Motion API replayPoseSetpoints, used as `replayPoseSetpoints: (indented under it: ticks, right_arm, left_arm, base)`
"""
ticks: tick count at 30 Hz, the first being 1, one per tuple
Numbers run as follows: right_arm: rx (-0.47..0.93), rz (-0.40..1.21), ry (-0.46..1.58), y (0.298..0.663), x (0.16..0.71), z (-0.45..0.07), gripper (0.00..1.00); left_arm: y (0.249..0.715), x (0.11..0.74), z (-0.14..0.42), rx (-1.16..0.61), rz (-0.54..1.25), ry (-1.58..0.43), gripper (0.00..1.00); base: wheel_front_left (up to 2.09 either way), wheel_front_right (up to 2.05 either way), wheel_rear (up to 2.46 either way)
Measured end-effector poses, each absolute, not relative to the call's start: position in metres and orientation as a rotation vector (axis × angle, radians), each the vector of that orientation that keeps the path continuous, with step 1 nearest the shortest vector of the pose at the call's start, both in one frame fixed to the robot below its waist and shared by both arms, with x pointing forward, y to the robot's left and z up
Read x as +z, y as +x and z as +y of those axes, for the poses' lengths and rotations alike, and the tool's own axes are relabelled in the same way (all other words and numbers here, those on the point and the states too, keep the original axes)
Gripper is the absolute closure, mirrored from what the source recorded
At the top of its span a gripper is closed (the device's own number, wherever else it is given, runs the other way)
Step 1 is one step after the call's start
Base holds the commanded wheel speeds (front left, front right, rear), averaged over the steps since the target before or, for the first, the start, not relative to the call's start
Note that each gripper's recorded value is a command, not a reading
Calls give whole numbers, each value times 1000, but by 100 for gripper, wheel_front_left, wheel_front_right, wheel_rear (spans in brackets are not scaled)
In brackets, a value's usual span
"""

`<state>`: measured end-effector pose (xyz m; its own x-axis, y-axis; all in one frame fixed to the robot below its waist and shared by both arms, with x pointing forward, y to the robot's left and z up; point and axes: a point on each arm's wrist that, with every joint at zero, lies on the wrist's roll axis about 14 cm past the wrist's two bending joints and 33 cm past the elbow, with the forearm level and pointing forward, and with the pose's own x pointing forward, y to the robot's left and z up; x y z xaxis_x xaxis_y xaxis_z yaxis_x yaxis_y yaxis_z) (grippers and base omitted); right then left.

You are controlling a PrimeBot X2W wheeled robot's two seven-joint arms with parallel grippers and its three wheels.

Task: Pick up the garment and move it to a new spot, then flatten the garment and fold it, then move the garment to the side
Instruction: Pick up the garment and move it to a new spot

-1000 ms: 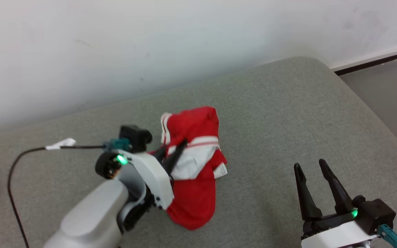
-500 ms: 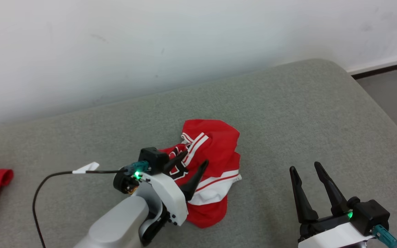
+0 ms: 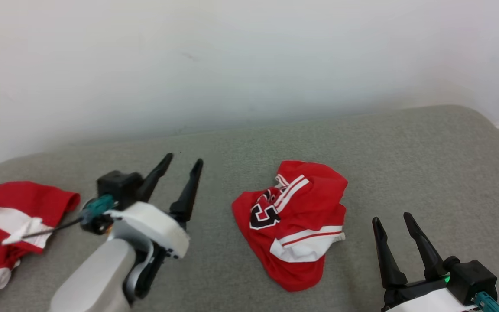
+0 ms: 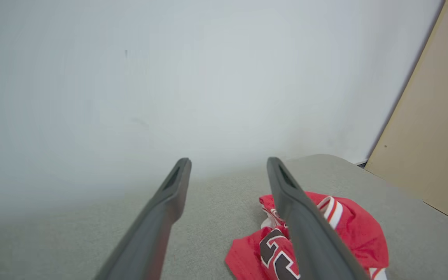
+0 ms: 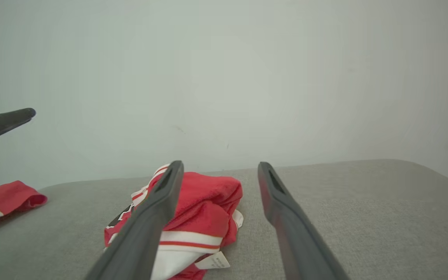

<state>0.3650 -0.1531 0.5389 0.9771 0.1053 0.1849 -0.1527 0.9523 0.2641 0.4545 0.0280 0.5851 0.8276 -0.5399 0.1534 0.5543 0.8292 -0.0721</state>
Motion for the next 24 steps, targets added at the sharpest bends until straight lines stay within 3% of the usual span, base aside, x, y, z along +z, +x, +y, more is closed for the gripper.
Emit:
replayPoseSetpoints:
  ticks: [12, 24]
  right_arm:
    - [176, -182, 265, 370, 544, -140, 0]
    - [127, -153, 270, 360, 531, -155, 0]
  left_arm:
    - [416, 566, 157, -171, -176, -135, 0]
    - [373, 528, 181, -32, -127, -171, 0]
  base:
    - [0, 0, 0]
    - [0, 0, 0]
